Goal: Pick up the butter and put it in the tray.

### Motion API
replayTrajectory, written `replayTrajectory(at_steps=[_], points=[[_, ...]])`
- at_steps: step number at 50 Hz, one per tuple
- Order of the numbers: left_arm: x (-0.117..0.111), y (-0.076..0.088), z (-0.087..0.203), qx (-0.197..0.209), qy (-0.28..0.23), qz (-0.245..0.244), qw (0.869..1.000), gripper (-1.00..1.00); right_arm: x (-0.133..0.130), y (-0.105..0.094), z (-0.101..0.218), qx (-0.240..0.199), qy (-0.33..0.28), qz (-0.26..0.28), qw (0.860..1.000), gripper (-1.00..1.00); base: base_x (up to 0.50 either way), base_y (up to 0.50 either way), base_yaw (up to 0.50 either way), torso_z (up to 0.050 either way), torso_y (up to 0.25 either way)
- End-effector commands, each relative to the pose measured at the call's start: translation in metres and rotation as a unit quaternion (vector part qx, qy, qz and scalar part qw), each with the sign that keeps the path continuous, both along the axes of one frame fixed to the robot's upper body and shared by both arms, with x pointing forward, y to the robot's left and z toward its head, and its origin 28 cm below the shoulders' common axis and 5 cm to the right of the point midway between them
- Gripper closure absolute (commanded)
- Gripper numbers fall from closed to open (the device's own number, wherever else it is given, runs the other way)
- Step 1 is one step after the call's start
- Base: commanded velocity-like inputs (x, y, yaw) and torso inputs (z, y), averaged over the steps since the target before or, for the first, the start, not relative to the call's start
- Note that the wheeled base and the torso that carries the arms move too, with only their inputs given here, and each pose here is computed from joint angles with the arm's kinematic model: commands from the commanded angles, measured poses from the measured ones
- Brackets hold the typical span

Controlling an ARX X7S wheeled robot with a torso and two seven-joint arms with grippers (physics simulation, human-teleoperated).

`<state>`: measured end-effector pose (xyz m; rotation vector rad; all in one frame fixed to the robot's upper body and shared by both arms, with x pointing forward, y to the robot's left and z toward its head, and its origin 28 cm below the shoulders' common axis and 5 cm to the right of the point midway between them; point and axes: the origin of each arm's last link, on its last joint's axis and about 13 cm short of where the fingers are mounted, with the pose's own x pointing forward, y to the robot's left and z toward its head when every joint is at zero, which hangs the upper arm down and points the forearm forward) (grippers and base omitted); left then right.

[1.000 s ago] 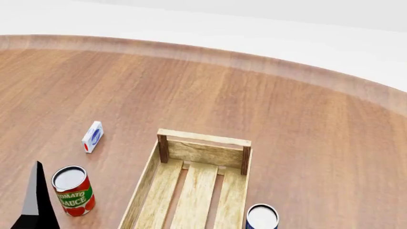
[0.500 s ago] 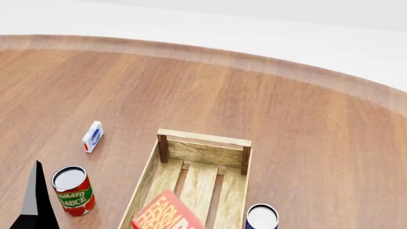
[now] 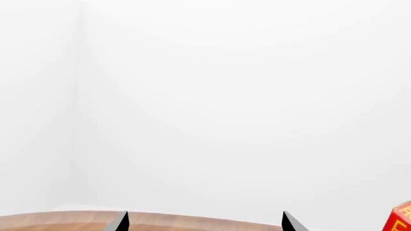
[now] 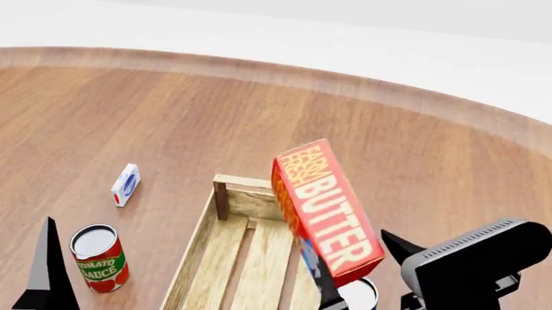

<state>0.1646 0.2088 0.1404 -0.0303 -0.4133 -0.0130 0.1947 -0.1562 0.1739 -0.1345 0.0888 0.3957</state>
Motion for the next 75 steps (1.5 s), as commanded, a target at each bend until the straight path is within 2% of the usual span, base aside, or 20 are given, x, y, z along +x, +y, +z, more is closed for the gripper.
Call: replayTrajectory(at_steps=[1, 5, 9, 11, 18, 19, 27, 37, 50, 56, 62, 64, 75], points=[[0.000, 0.000, 0.000, 0.000, 0.001, 0.000, 1.000, -1.00, 0.036, 0.011, 0.007, 0.022, -0.028, -0.034, 0.999, 1.00, 0.00, 0.00, 0.00, 0.000, 0.000], [0.000, 0.000, 0.000, -0.002, 0.000, 0.001, 1.000, -1.00, 0.042, 0.017, 0.005, 0.026, -0.029, -0.036, 0.999, 1.00, 0.00, 0.00, 0.00, 0.000, 0.000], [0.000, -0.001, 0.000, -0.001, 0.000, -0.001, 1.000, -1.00, 0.049, 0.022, 0.008, 0.064, -0.046, -0.060, 0.995, 1.00, 0.00, 0.00, 0.00, 0.000, 0.003], [0.000, 0.000, -0.001, -0.001, 0.001, -0.001, 1.000, -1.00, 0.054, 0.026, 0.006, 0.063, -0.055, -0.090, 0.992, 1.00, 0.00, 0.00, 0.00, 0.000, 0.000], [0.000, -0.001, 0.000, -0.001, 0.000, -0.002, 1.000, -1.00, 0.066, 0.041, -0.005, 0.118, -0.040, -0.117, 0.985, 1.00, 0.00, 0.00, 0.00, 0.002, 0.001], [0.000, -0.001, 0.000, 0.000, 0.000, -0.002, 1.000, -1.00, 0.068, 0.043, -0.007, 0.105, -0.027, -0.129, 0.986, 1.00, 0.00, 0.00, 0.00, 0.000, 0.000], [0.000, 0.000, 0.000, -0.001, 0.000, -0.001, 1.000, -1.00, 0.080, 0.059, -0.016, 0.132, -0.017, -0.160, 0.978, 1.00, 0.00, 0.00, 0.00, 0.000, 0.001], [0.001, 0.000, -0.001, -0.002, 0.001, 0.000, 1.000, -1.00, 0.090, 0.086, -0.037, 0.121, 0.006, -0.191, 0.974, 1.00, 0.00, 0.00, 0.00, 0.000, 0.002], [0.002, -0.001, -0.003, -0.001, 0.002, -0.002, 1.000, -1.00, 0.103, 0.112, -0.043, 0.147, 0.020, -0.209, 0.966, 1.00, 0.00, 0.00, 0.00, 0.001, 0.002], [0.001, 0.000, -0.002, -0.003, 0.001, -0.001, 1.000, -1.00, 0.107, 0.127, -0.048, 0.145, 0.031, -0.215, 0.965, 1.00, 0.00, 0.00, 0.00, 0.000, 0.000], [0.001, 0.000, -0.001, -0.004, 0.001, 0.000, 1.000, -1.00, 0.107, 0.132, -0.052, 0.141, 0.032, -0.237, 0.961, 1.00, 0.00, 0.00, 0.00, 0.000, 0.002], [0.001, 0.000, -0.001, -0.004, 0.001, 0.000, 1.000, -1.00, 0.105, 0.133, -0.054, 0.131, 0.025, -0.261, 0.956, 1.00, 0.00, 0.00, 0.00, 0.000, 0.005], [0.000, 0.000, -0.001, -0.005, 0.000, -0.001, 1.000, -1.00, 0.091, 0.143, -0.065, 0.130, 0.030, -0.277, 0.952, 1.00, 0.00, 0.00, 0.00, 0.001, 0.001]])
